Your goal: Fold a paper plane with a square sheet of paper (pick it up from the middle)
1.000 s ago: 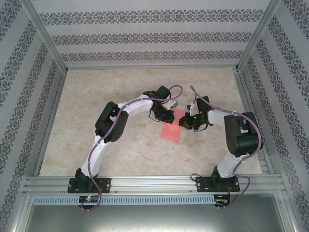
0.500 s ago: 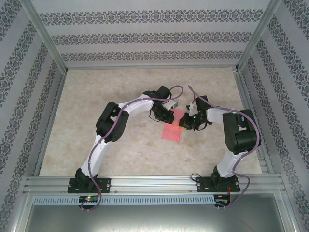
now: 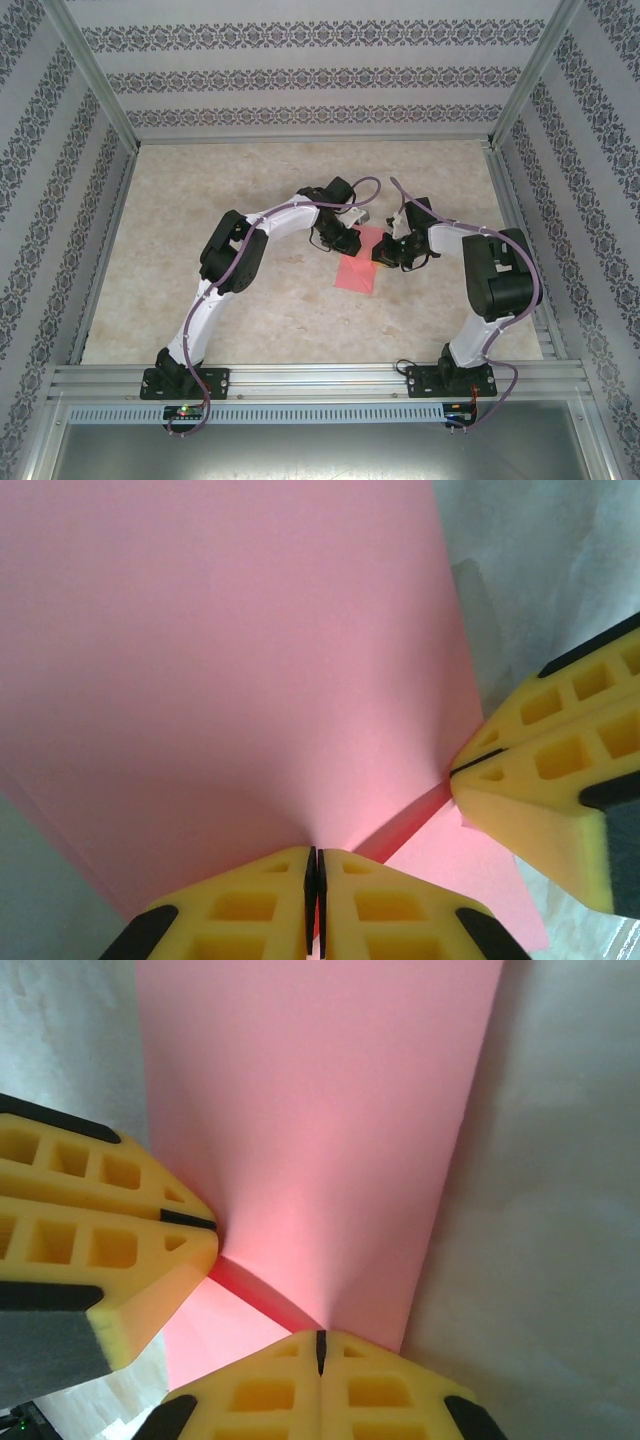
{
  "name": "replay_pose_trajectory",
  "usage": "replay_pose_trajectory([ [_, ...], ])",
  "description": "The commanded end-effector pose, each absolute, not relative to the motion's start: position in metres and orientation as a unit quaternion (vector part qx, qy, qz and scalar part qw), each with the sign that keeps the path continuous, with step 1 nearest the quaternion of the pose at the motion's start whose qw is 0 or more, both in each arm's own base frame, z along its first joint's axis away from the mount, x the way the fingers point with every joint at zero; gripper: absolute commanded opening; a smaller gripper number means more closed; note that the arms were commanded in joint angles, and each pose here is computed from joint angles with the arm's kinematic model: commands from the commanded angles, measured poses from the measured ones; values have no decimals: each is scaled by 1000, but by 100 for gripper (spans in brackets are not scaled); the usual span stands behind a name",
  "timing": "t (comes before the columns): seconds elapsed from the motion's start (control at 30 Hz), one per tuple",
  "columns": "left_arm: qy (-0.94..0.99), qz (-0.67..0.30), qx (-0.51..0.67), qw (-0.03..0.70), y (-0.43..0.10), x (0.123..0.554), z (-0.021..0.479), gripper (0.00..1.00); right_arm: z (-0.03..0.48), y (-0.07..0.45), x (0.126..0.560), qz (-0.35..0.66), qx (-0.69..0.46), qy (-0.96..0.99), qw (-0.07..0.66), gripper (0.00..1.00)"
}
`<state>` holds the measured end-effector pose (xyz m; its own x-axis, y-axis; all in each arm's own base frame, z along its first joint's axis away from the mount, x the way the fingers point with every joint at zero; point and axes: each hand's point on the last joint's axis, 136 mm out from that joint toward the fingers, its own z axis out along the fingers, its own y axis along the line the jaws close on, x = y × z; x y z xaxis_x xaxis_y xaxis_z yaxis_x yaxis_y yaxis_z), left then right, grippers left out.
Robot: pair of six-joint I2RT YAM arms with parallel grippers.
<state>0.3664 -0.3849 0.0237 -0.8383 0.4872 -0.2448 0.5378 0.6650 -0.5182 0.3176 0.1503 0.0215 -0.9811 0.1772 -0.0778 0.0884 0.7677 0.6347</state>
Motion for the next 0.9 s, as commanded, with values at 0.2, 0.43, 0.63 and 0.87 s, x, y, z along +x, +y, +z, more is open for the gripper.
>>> replay_pose_trajectory([
  [0.2,920,-273,281,6,-373,357,5,14,21,141,309,319,66,943,69,0],
  [0.43,919,-277,281,3,-374,356,5,14,14,138,310,311,68,946,61,0],
  [0.63,916,-286,281,5,-378,357,10,15,10,137,311,305,67,949,52,0],
  [0.87,908,-319,270,23,-393,367,33,16,8,138,310,305,68,949,39,0],
])
